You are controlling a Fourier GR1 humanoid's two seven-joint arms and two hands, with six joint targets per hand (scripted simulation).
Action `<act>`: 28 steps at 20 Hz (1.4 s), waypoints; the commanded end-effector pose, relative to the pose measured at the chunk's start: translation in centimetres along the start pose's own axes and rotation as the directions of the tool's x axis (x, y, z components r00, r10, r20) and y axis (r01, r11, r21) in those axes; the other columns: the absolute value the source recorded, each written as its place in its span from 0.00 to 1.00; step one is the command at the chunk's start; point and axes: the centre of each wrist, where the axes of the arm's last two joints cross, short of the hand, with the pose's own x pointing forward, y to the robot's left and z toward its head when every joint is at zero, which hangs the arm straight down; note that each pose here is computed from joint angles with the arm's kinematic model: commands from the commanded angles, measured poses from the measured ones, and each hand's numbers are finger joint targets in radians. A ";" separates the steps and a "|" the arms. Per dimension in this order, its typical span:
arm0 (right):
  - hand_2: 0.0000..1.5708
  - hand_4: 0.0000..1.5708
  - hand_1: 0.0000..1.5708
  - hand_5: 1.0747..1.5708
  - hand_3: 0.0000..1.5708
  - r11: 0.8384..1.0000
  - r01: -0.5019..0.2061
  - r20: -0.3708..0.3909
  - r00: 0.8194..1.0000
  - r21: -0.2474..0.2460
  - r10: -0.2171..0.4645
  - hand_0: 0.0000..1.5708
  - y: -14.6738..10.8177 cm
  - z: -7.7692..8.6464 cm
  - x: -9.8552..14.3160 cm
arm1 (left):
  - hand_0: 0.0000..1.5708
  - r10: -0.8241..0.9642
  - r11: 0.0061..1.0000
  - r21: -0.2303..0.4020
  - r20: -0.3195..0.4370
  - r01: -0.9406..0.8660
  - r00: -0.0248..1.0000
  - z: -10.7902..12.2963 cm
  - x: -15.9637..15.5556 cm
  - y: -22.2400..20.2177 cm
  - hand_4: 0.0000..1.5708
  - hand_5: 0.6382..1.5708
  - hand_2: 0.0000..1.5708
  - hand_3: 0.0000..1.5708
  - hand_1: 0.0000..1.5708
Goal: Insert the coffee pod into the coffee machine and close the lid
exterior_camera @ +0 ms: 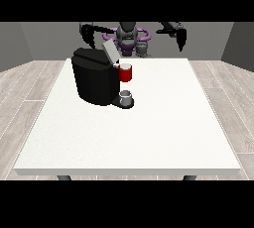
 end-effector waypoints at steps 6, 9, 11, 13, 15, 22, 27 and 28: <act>0.00 0.00 0.00 1.00 0.00 0.998 -0.034 0.007 0.999 0.055 0.033 0.00 1.9 -2.6 0.6 | 0.00 -0.023 0.999 0.042 0.046 0.021 0.999 1.3 1.2 0.2 0.00 1.00 0.00 0.00 0.00; 0.00 0.00 0.00 1.00 0.00 0.998 -0.047 0.006 0.999 0.052 0.047 0.00 -0.1 -3.2 1.0 | 0.00 -0.029 0.998 0.050 0.060 0.026 0.998 2.5 1.4 1.9 0.00 1.00 0.00 0.00 0.00; 0.00 0.00 0.00 1.00 0.00 0.995 -0.058 0.015 0.998 0.084 0.057 0.00 2.1 -3.8 1.6 | 0.00 -0.030 0.997 0.073 0.052 0.026 0.998 1.5 2.2 1.6 0.00 1.00 0.00 0.00 0.00; 0.00 0.00 0.00 1.00 0.00 0.997 -0.063 0.022 0.998 0.039 0.062 0.00 1.5 -3.3 -1.0 | 0.00 -0.006 1.000 0.024 0.076 0.005 0.997 1.2 3.8 -0.8 0.00 1.00 0.00 0.00 0.00; 0.00 0.00 0.00 1.00 0.00 0.997 -0.052 0.020 0.998 0.059 0.051 0.00 0.8 -4.6 1.5 | 0.00 -0.035 0.998 0.046 0.082 0.031 0.996 2.0 2.8 1.4 0.08 1.00 0.00 0.00 0.00; 0.00 0.00 0.00 1.00 0.00 0.990 -0.084 0.064 0.995 0.116 0.077 0.00 3.4 -5.4 2.4 | 0.00 -0.056 0.995 0.089 0.068 0.050 0.996 2.4 0.5 0.9 0.00 1.00 0.00 0.00 0.00; 0.00 0.00 0.00 1.00 0.00 0.983 -0.078 0.069 0.995 0.164 0.067 0.00 6.6 -5.2 2.3 | 0.00 -0.076 0.991 0.117 0.073 0.067 0.994 1.7 1.6 4.0 0.00 1.00 0.00 0.00 0.00; 0.00 0.00 0.00 1.00 0.00 0.984 -0.077 0.057 0.996 0.161 0.068 0.00 4.9 -5.5 2.2 | 0.00 -0.056 0.993 0.107 0.044 0.051 0.997 2.0 1.4 3.2 0.00 1.00 0.00 0.00 0.00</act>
